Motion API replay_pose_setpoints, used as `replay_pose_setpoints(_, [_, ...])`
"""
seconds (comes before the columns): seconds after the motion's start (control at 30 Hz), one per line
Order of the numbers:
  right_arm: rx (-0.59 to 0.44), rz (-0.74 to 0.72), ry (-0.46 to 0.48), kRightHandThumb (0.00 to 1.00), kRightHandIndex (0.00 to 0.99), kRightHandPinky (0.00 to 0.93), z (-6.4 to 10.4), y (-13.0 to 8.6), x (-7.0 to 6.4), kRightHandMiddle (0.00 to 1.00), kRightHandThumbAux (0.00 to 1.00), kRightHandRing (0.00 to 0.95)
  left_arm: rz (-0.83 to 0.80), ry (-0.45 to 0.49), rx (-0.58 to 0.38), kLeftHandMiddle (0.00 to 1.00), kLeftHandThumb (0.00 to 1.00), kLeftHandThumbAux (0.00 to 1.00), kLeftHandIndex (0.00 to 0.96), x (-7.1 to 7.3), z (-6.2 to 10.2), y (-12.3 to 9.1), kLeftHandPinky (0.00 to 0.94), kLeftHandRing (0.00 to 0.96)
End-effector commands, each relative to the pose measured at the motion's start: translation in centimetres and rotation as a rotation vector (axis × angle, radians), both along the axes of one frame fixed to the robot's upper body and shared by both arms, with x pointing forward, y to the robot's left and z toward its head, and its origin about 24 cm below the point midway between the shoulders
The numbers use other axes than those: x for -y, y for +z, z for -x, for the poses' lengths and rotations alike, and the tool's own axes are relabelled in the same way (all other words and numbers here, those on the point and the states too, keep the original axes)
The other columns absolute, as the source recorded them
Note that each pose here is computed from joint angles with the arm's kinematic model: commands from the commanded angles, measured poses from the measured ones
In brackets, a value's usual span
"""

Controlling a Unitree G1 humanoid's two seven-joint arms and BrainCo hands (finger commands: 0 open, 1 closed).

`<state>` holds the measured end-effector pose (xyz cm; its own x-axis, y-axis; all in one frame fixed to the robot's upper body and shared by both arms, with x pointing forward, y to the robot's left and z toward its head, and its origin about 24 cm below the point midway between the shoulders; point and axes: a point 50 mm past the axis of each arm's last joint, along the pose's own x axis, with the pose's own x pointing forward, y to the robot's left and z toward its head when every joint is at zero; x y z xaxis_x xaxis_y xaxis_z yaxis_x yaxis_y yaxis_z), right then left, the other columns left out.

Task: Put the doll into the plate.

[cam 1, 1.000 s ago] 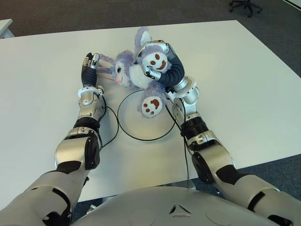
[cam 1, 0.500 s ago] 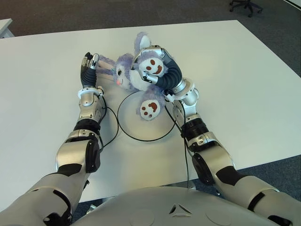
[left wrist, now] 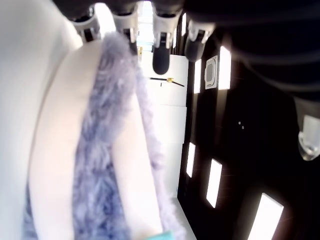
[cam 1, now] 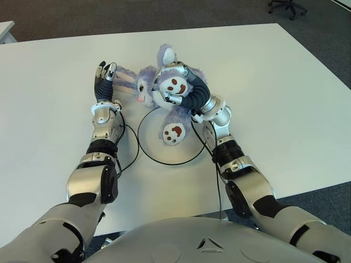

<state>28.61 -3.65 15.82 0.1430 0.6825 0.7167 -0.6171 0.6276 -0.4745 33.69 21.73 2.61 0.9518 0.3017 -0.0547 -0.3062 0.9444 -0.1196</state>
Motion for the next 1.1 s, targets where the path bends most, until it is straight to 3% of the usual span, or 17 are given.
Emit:
replay_pose_setpoints(0.03, [-0.064, 0.027, 0.015, 0.743, 0.440, 0.841, 0.2, -1.5, -0.1, 0.826, 0.709, 0.833, 0.056, 0.012, -0.234, 0.102, 0.000, 0.418, 0.000, 0.9, 3.1, -5.3, 0.076, 0.105])
replay_pose_setpoints(1.1, [-0.048, 0.014, -0.046, 0.743, 0.440, 0.837, 0.9, -3.2, -0.2, 0.816, 0.708, 0.825, 0.005, -0.023, -0.248, 0.029, 0.000, 0.392, 0.000, 0.9, 3.2, -5.4, 0.036, 0.033])
